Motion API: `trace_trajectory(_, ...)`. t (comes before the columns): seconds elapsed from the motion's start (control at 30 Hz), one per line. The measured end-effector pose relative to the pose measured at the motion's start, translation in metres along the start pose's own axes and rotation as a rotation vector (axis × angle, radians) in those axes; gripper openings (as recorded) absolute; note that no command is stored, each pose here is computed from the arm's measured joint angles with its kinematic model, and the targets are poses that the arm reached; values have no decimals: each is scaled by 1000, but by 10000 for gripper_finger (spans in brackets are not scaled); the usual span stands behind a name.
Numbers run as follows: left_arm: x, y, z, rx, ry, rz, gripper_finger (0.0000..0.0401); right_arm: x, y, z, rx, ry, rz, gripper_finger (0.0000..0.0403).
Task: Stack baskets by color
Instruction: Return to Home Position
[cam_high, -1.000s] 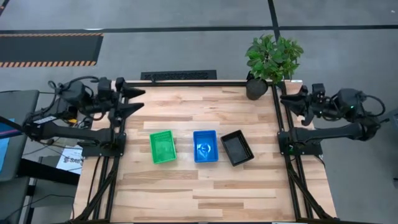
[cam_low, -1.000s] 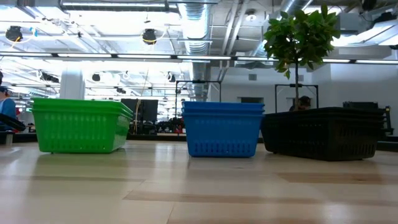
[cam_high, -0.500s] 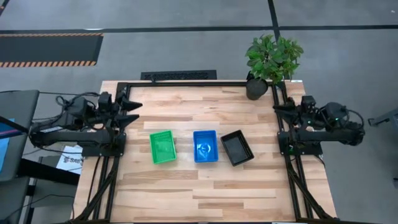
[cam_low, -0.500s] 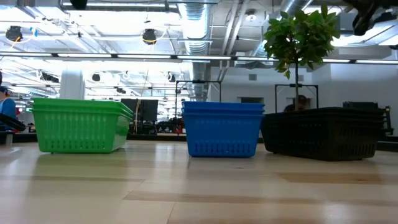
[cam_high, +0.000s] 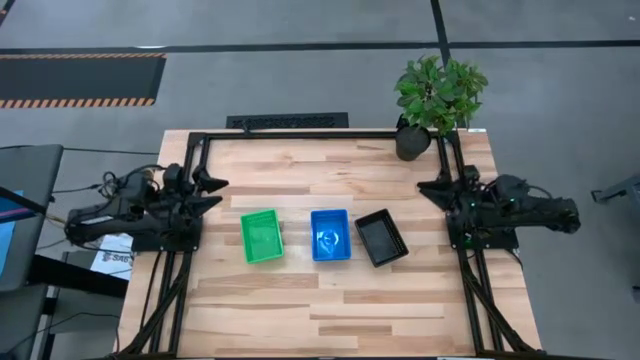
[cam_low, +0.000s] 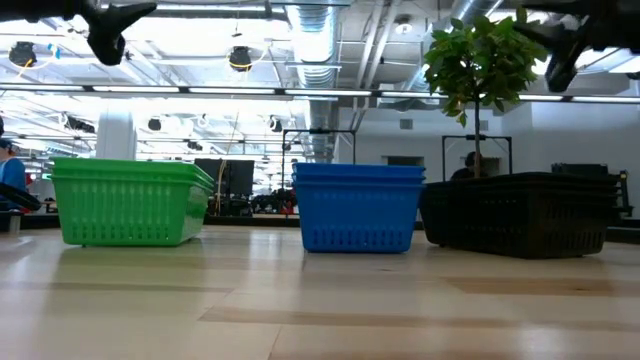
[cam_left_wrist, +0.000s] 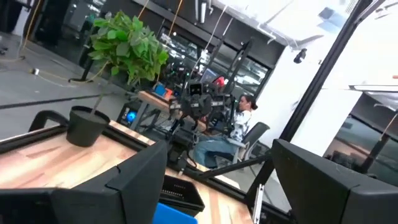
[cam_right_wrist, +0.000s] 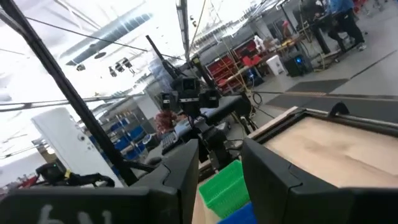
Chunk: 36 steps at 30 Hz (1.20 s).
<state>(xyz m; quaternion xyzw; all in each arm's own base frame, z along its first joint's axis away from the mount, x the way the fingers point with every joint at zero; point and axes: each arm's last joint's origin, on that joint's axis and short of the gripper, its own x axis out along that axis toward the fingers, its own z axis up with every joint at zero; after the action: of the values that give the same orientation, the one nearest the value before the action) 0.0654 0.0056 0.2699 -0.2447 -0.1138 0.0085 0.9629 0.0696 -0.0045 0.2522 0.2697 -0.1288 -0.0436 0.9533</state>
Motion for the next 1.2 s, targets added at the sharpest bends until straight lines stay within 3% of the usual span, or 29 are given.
trace_trajectory(0.27,-2,7,-13,32,47,25,278,8,-14,-40,15,-1,92,146)
trace_trajectory(0.5,-5,11,-20,99,121,62,278,8,-23,-64,-40,53,102,148)
trace_trajectory(0.73,-3,18,-31,127,159,112,278,8,-25,-67,-95,64,86,147)
trace_trajectory(1.07,10,47,-85,67,117,30,278,8,-26,-70,-107,92,72,148)
trace_trajectory(1.2,10,52,-91,77,156,113,278,8,-28,-73,-114,119,59,146)
